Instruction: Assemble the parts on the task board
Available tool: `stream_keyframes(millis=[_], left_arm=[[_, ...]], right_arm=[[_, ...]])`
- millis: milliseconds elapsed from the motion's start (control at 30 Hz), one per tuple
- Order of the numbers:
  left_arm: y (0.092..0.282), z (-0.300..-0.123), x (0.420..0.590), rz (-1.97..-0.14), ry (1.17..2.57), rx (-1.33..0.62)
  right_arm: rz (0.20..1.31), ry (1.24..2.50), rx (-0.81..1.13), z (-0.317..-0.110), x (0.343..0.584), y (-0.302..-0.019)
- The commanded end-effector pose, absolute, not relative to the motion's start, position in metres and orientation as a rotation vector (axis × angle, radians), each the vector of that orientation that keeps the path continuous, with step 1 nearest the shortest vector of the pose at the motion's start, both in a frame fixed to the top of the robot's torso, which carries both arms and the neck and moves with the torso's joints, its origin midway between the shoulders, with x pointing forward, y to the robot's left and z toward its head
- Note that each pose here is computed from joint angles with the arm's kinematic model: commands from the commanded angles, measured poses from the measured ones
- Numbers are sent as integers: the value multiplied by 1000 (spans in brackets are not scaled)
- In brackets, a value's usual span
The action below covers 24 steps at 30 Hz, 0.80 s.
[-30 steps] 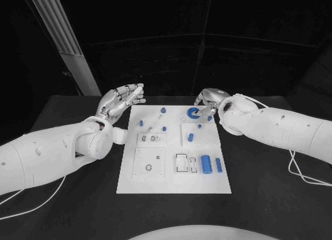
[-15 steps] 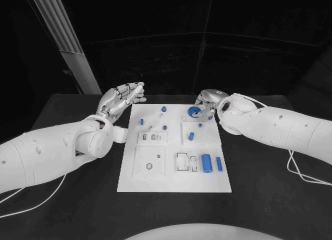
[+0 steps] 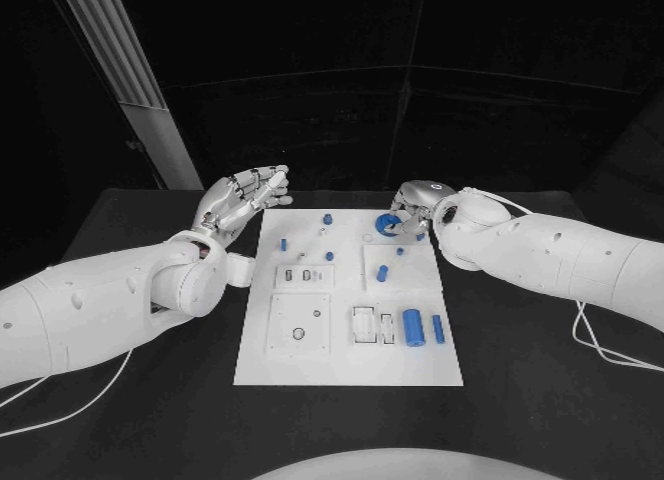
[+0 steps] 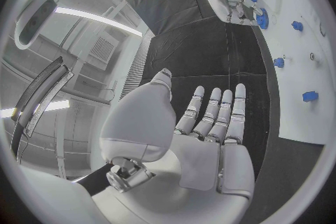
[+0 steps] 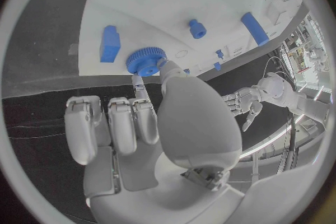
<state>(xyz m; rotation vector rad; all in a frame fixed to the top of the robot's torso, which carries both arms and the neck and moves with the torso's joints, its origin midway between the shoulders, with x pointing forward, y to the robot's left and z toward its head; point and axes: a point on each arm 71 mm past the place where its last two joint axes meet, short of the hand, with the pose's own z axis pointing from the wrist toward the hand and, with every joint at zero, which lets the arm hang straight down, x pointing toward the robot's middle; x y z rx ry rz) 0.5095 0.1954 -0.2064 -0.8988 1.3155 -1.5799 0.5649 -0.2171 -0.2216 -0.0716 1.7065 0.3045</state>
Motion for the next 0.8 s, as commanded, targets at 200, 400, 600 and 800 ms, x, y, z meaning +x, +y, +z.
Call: stream_keyframes(millis=[200,400,600,800], left_arm=[[196,-189,505,-1710,1096,-744],[196,-189,505,-1710,1097,-744],[196,-189,504,-1710,1097,-744],[196,-189,504,-1709,1097,-744]], right_arm=[[284,1724,-81,-222,565,-216],[284,1723,-80,-222,565,-215],[314,1665,-75,-218,564,-213],[395,1550,-24,-208,561,-215]])
